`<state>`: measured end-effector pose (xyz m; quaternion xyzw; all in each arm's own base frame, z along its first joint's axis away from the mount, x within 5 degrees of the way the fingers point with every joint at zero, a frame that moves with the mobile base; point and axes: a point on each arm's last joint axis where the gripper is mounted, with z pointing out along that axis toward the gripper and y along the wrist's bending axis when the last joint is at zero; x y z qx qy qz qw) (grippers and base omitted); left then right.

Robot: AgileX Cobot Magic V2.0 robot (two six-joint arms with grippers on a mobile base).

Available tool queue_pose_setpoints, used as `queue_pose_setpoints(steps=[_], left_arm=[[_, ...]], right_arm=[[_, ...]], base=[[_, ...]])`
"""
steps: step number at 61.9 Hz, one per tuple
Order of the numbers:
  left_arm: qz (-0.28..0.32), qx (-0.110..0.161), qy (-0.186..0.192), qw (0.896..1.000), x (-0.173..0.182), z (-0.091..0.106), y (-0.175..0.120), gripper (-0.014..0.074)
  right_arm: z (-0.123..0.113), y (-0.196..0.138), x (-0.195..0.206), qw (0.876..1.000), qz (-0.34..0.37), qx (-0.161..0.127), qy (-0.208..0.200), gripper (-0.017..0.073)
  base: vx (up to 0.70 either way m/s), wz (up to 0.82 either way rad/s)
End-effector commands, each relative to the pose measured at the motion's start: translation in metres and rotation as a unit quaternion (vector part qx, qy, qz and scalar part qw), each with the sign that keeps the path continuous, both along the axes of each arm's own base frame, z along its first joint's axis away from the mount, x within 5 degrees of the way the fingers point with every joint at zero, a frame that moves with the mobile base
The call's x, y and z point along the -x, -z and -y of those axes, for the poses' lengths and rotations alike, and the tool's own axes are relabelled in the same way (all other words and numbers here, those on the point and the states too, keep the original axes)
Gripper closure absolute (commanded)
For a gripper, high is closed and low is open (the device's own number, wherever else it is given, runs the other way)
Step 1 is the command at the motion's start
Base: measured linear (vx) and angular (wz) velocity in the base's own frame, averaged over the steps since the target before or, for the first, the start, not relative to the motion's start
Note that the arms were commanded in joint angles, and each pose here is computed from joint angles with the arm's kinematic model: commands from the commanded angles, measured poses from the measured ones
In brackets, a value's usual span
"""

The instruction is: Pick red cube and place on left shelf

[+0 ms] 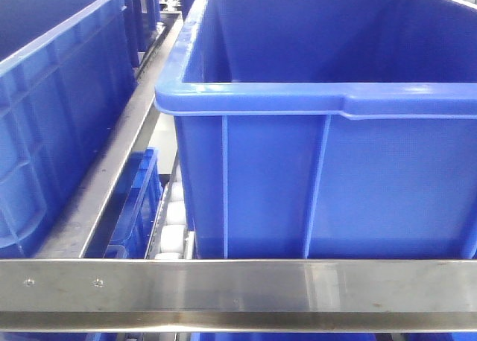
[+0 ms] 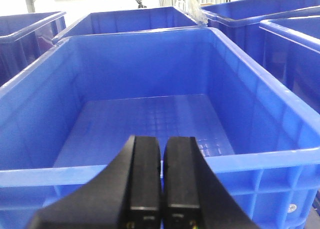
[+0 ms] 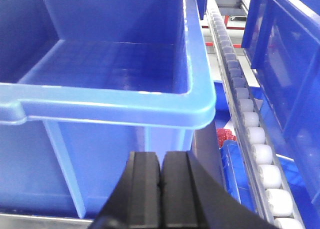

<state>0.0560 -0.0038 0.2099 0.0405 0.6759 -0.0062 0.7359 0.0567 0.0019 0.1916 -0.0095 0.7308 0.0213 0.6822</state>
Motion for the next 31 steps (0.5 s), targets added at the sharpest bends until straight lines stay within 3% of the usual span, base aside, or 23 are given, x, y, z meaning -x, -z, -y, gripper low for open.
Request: queue_pose_setpoints(steps=[1,31], left_arm=[[0.027,0.004,-0.002,1.000,-0.0009,-0.0005,0.0003,0.0488],[0.027,0.004,-0.002,1.000,-0.0009,-0.0005,0.0003,0.0488]], right_arm=[[-0.0006,-0.0175,0.0025,0.998,0.068,0.002,-0.003,0.0502],[-0.0006,-0.0175,0.0025,0.998,0.068,0.002,-0.003,0.0502]], base=[[0.00,0.00],[0.00,0.00]])
